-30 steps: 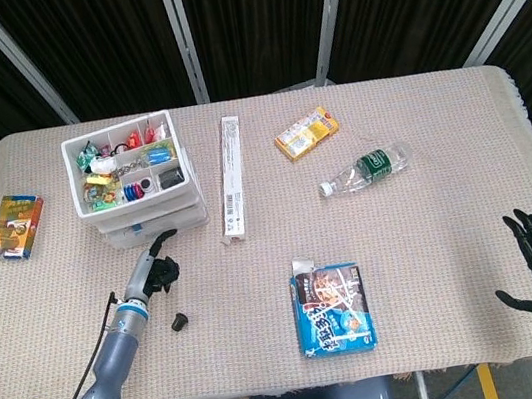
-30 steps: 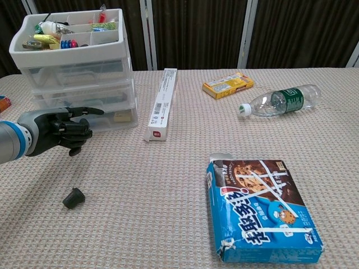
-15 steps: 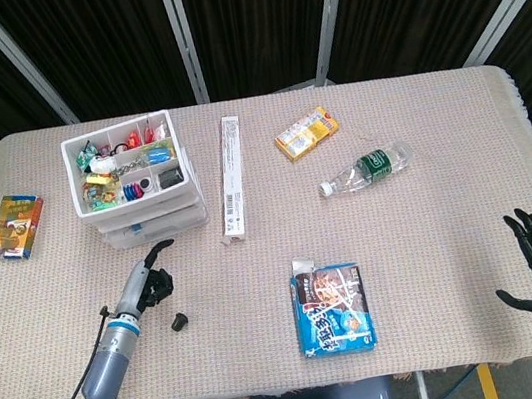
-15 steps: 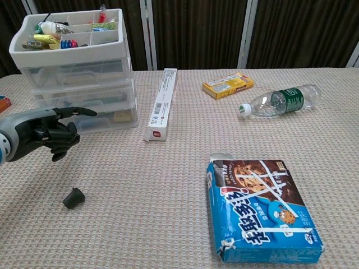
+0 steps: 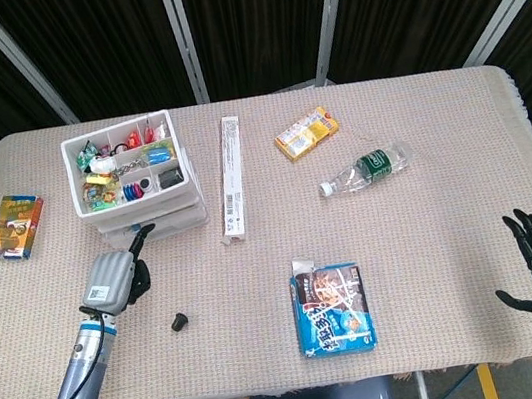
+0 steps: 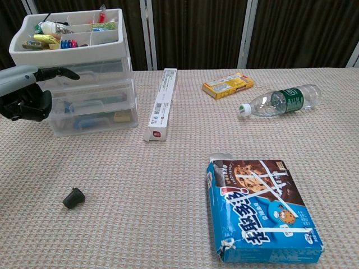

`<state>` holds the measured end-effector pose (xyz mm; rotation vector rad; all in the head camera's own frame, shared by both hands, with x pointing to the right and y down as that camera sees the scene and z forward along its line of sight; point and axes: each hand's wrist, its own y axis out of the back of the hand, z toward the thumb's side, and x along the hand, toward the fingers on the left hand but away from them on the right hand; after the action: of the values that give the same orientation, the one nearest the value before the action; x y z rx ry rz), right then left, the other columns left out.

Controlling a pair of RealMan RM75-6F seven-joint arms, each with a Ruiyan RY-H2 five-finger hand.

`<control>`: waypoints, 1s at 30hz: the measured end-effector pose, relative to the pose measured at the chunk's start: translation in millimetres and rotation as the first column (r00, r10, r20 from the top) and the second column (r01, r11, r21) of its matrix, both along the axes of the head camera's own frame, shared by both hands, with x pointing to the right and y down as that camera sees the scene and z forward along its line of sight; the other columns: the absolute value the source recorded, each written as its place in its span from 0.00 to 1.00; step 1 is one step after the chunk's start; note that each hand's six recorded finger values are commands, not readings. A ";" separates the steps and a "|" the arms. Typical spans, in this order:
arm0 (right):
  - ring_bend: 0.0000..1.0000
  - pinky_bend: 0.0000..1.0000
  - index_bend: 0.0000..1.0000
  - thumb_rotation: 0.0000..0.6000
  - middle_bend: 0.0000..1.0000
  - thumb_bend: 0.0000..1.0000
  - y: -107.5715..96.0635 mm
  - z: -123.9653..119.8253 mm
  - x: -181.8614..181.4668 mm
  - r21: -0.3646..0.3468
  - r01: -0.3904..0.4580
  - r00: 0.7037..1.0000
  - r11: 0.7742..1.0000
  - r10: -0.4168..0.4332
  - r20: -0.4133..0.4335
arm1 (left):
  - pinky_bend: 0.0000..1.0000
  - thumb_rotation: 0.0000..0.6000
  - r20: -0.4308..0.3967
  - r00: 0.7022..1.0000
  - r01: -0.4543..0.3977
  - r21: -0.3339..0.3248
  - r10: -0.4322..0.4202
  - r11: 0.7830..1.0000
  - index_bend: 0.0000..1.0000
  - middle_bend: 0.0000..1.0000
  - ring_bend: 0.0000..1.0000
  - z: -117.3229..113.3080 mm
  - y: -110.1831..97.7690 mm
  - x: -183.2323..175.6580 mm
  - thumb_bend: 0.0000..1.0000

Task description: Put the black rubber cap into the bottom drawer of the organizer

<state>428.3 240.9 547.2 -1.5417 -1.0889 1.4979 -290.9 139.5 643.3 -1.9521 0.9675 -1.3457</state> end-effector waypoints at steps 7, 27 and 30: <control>0.00 0.00 0.05 1.00 0.00 0.01 -0.3 -0.1 0.2 0.000 -0.001 1.000 1.000 0.001 0.002 | 0.78 1.00 0.120 0.992 0.037 -0.078 -0.027 0.996 0.17 0.97 0.88 9.7 -8.2 -14.0 1.00; 0.00 0.00 0.05 1.00 0.00 0.01 -0.1 0.2 0.0 -0.002 -0.003 1.000 1.000 0.003 0.003 | 0.78 1.00 0.196 0.979 0.078 -0.110 -0.055 0.991 0.21 0.97 0.88 29.5 -18.5 -25.7 1.00; 0.00 0.00 0.05 1.00 0.00 0.01 -0.1 0.3 0.0 -0.003 -0.002 1.000 1.000 0.002 0.002 | 0.78 1.00 0.195 0.979 0.088 -0.125 -0.063 0.988 0.31 0.97 0.88 32.1 -17.3 -26.1 1.00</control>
<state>428.3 240.8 547.5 -1.5451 -1.0906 1.5002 -317.0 122.3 675.4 -1.8560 0.8873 -1.6457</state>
